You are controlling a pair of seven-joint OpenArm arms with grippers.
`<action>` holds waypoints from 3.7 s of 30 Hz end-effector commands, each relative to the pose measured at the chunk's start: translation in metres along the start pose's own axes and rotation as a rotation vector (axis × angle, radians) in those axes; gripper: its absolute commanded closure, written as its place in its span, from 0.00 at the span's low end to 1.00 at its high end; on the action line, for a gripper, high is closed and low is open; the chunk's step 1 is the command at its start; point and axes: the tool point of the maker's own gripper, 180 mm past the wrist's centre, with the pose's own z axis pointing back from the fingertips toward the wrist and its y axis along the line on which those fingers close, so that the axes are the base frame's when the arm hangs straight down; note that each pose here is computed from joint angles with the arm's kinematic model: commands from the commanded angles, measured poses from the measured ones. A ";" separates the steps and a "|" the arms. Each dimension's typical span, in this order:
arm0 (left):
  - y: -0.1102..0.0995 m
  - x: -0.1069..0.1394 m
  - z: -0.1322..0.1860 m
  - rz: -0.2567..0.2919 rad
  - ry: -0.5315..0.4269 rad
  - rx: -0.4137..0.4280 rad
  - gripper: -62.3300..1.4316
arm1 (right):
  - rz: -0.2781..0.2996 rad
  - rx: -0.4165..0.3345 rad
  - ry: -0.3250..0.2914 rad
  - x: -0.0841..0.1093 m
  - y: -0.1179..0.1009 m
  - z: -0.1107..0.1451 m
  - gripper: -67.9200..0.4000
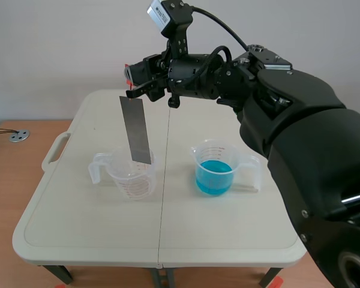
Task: Hold the metal plate by the orange handle, dip it into the blue solution, take it out and point at it, then put the plate back in the beaker on the left.
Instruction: 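Lift the metal plate out of the left beaker, then move the plate over the blue solution, then point at the plate with the left hand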
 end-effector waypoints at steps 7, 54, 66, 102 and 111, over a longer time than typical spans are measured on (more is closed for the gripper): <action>-0.003 0.009 -0.001 0.008 -0.034 -0.005 0.95 | 0.052 0.053 -0.072 0.027 0.024 -0.001 0.98; 0.008 0.032 -0.010 -0.039 -0.113 0.004 0.95 | 0.243 -0.125 -0.177 0.118 0.004 0.123 0.97; 0.022 0.075 -0.029 -0.130 -0.252 0.028 0.95 | 0.178 -0.203 -0.137 0.107 -0.024 0.158 0.98; -0.004 0.155 -0.189 -0.395 -0.349 -0.138 0.95 | 0.145 -0.223 -0.140 0.101 -0.028 0.166 0.98; -0.029 0.173 -0.216 -0.399 -0.378 -0.179 0.95 | 0.144 -0.223 -0.137 0.101 -0.028 0.166 0.98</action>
